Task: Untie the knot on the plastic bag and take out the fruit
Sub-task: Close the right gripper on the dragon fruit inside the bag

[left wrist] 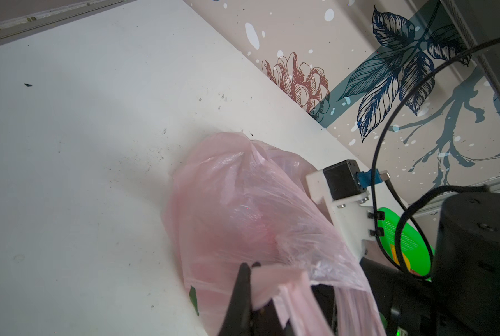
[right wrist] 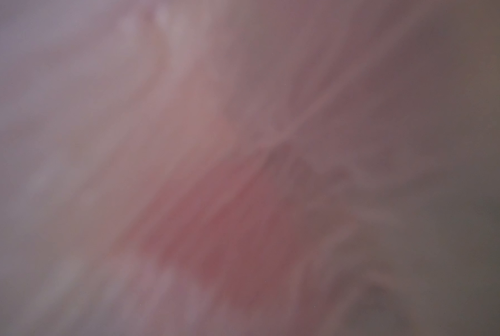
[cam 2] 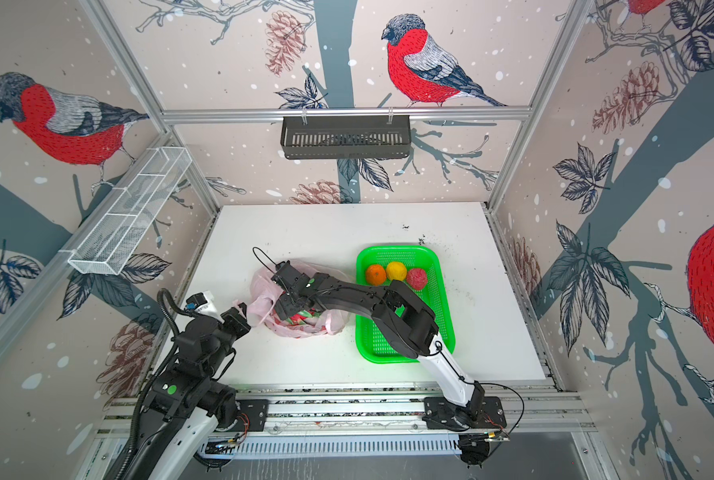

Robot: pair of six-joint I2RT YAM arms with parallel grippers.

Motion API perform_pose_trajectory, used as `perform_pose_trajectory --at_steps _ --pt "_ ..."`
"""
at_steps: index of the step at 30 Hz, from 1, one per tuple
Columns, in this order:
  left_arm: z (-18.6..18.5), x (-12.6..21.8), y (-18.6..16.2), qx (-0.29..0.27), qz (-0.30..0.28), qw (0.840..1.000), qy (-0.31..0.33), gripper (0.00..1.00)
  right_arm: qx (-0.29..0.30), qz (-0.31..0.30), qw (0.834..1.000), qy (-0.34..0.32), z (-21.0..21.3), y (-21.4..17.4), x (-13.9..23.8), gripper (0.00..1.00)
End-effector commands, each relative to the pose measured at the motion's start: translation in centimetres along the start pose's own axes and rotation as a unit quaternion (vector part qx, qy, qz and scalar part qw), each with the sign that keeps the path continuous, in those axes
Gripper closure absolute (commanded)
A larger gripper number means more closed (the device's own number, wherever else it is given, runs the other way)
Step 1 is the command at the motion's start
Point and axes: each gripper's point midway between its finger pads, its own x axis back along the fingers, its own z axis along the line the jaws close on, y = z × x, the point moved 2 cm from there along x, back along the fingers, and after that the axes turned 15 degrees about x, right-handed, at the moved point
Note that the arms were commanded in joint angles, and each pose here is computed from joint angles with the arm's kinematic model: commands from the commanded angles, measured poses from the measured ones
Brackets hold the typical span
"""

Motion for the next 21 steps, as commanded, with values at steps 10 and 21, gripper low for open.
perform_pose_trajectory --at_steps 10,21 --pt "0.4 -0.2 -0.1 0.001 -0.001 1.000 0.008 1.00 -0.011 0.007 1.000 -0.005 -0.9 -1.3 -1.6 0.11" --pt "0.6 -0.2 -0.1 0.001 -0.002 1.000 0.010 1.00 -0.009 0.004 1.000 -0.004 -1.1 -1.2 -1.2 0.52"
